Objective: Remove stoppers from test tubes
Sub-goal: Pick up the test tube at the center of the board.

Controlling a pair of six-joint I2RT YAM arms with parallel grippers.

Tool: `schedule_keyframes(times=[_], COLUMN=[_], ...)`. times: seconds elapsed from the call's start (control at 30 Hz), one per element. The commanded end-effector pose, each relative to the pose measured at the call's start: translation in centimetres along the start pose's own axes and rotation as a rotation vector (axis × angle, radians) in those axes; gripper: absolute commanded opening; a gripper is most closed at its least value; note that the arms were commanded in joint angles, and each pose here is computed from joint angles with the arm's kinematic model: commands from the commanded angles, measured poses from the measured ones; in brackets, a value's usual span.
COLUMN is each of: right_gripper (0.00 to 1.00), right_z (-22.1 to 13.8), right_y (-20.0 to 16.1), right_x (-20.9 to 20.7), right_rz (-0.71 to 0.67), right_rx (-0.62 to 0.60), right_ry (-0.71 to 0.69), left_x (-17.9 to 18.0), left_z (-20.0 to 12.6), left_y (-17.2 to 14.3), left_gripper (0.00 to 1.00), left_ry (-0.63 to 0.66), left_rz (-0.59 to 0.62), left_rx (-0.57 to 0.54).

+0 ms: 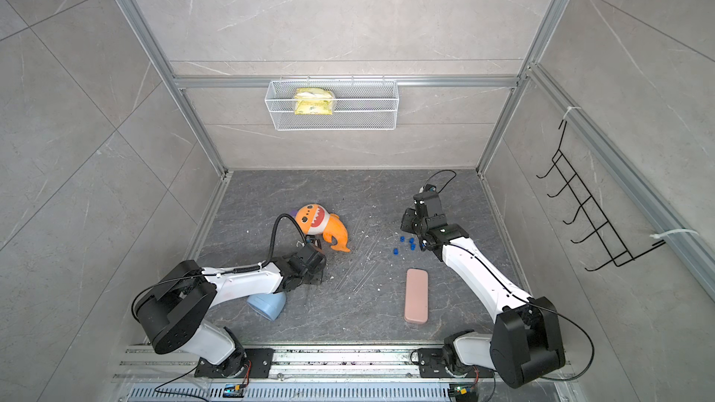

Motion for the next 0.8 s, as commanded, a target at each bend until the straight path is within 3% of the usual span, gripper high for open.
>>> schedule_keyframes(times=[0.0,0.33,0.77], right_gripper=[0.42,0.42,0.43], right_z=[-0.1,-1.2,-4.8], right_y=[0.0,0.5,2.2], right_x=[0.3,1.1,3.5], right_rz=[-0.013,0.001,0.055], right_rx=[0.007,-0.015,-0.084], right_ry=[0.007,0.06,0.246], left_x=[1.4,0.7,-5.0], left_z=[0.4,-0.5,-9.0], left_y=[-3.0,-2.1,4.9], left_gripper=[0.25,0.1,0.08], left_ry=[0.034,-0.015,-0.242], left_rz=[0.001,0.008,0.189], left_rx=[0.109,0.076,-0.228])
Point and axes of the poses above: each gripper's point midway between its finger pads, its own z axis out along the fingers, its own x axis along the line the jaws close on, y = z × x, the point moved 3 cm from there along -z, back along the fingers, and after that the axes turned 6 degrees about -z, right-handed, at the moved point
